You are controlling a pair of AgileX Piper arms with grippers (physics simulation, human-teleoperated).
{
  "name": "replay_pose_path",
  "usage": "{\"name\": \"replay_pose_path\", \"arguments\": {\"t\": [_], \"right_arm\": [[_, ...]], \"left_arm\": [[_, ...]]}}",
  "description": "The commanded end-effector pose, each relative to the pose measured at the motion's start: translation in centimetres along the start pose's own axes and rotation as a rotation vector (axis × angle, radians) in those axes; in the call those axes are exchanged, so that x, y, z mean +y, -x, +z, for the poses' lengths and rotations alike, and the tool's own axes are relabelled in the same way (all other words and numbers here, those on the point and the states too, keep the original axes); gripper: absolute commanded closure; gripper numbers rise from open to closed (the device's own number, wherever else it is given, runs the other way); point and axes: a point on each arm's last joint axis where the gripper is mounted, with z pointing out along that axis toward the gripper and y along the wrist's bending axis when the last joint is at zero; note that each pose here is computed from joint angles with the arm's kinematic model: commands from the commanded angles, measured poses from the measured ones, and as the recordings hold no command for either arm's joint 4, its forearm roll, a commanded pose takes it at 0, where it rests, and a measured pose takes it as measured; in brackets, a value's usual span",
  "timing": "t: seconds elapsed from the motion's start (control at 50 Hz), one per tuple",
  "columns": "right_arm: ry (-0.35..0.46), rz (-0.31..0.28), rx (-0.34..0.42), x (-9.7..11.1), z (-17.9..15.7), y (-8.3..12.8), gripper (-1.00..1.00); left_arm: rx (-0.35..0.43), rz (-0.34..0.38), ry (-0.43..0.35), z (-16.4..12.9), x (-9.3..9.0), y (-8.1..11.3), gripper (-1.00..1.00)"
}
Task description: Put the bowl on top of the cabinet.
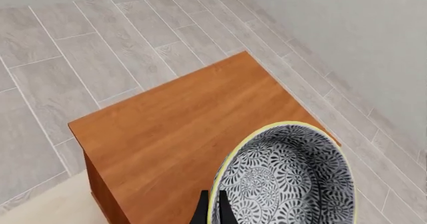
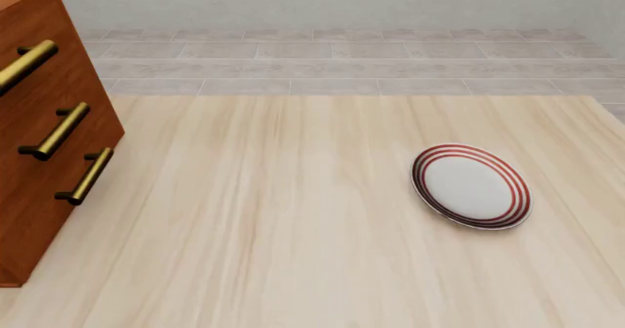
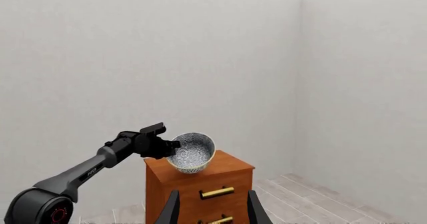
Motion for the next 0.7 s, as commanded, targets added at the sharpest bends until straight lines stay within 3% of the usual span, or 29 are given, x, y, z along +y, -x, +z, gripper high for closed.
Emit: {"name": "replay_pose_path", "arguments": {"t": [0.02,0.38,0.4,0.7], "right_arm": [[-0.001,-0.001,0.002,-0.01,0.01,-0.04,-1.0],[0.002,-0.009,-0.004,0.02,-0.12,0.1,-1.0],[0.001,-0.008,-0.004,0.01,-0.14,0.12,-1.0],[0.004,-0.014,-0.006,0.06,-0.16,0.16,-1.0]], "left_arm": [[0.014,0.006,0.013,1.13,0.24,-0.21,1.0],[0.008,0.006,0.015,1.31,0.22,0.09,1.0],[0.009,0.004,0.015,1.32,0.23,0.07,-1.0],[0.0,-0.005,0.02,1.15,0.34,0.29,-1.0]]}}
